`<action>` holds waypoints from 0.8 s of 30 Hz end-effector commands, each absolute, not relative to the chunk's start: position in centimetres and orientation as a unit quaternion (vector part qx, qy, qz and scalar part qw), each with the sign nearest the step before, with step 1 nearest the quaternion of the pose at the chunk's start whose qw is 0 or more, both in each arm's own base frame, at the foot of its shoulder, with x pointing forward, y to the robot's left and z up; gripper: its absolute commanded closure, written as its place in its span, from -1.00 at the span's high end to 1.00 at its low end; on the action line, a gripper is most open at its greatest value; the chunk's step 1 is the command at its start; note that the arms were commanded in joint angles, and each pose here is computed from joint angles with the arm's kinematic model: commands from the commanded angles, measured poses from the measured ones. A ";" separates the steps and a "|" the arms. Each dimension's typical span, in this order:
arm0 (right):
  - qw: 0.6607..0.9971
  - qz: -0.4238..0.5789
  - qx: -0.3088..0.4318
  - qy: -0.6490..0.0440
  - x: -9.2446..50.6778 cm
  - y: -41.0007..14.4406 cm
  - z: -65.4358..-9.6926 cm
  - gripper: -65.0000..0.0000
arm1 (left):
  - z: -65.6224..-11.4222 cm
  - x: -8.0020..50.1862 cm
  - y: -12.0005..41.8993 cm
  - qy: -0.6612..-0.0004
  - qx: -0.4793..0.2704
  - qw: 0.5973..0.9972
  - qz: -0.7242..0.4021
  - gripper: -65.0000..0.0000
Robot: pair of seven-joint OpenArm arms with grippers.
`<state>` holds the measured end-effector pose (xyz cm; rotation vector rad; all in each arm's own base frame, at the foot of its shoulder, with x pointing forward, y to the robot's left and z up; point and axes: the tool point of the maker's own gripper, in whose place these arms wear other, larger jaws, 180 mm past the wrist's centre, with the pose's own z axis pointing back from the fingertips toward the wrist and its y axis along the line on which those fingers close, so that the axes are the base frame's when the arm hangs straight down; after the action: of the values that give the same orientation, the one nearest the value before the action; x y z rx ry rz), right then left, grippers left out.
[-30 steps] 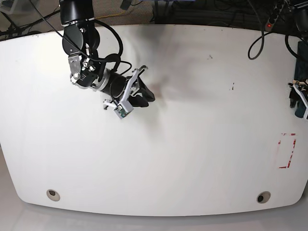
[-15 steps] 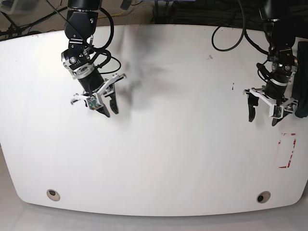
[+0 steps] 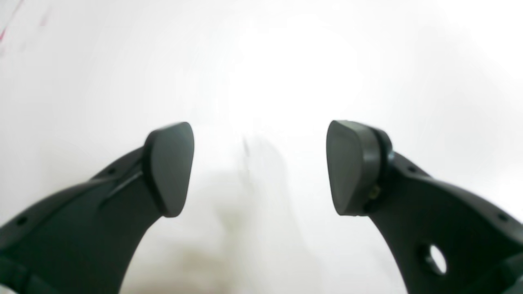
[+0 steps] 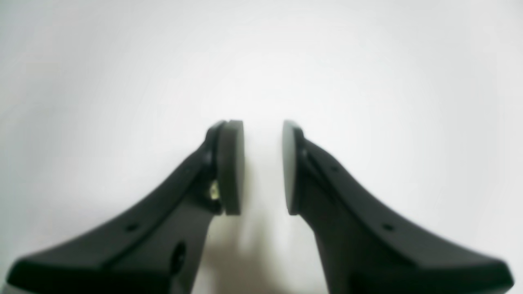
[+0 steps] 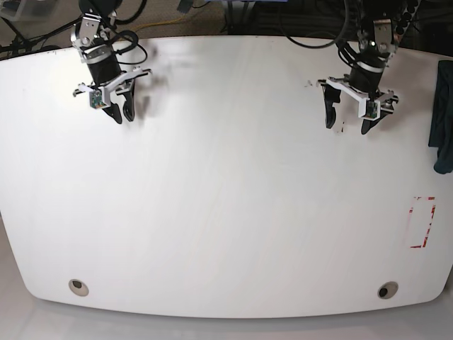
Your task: Fold the T-shirt properly
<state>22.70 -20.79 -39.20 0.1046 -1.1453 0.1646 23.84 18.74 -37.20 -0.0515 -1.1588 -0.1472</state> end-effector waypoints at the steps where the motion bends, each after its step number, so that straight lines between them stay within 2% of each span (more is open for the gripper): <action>1: 0.835 0.059 0.065 -0.543 20.4 -21.9 -38.5 -0.51 | -36.3 20.4 18.3 -0.538 -0.027 0.839 -0.079 0.43; 11: 0.882 0.092 0.077 -0.455 10.6 -21.3 -39.1 -0.51 | -37.3 7.6 18.4 -0.406 -0.025 0.911 -0.072 0.43; 19: 0.917 0.030 0.106 -0.383 3.2 -21.6 -40.5 -0.51 | -38.6 -0.1 18.5 -0.310 -0.021 0.950 -0.039 0.35; 24: 0.948 0.009 0.131 -0.291 -3.2 -20.7 -44.1 -0.53 | -42.2 -5.3 18.5 -0.198 -0.027 0.979 -0.028 0.35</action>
<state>-0.68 -20.19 -43.40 0.2614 -0.6534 0.0388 -2.85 18.22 -41.07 -0.0551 -0.4822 -0.0729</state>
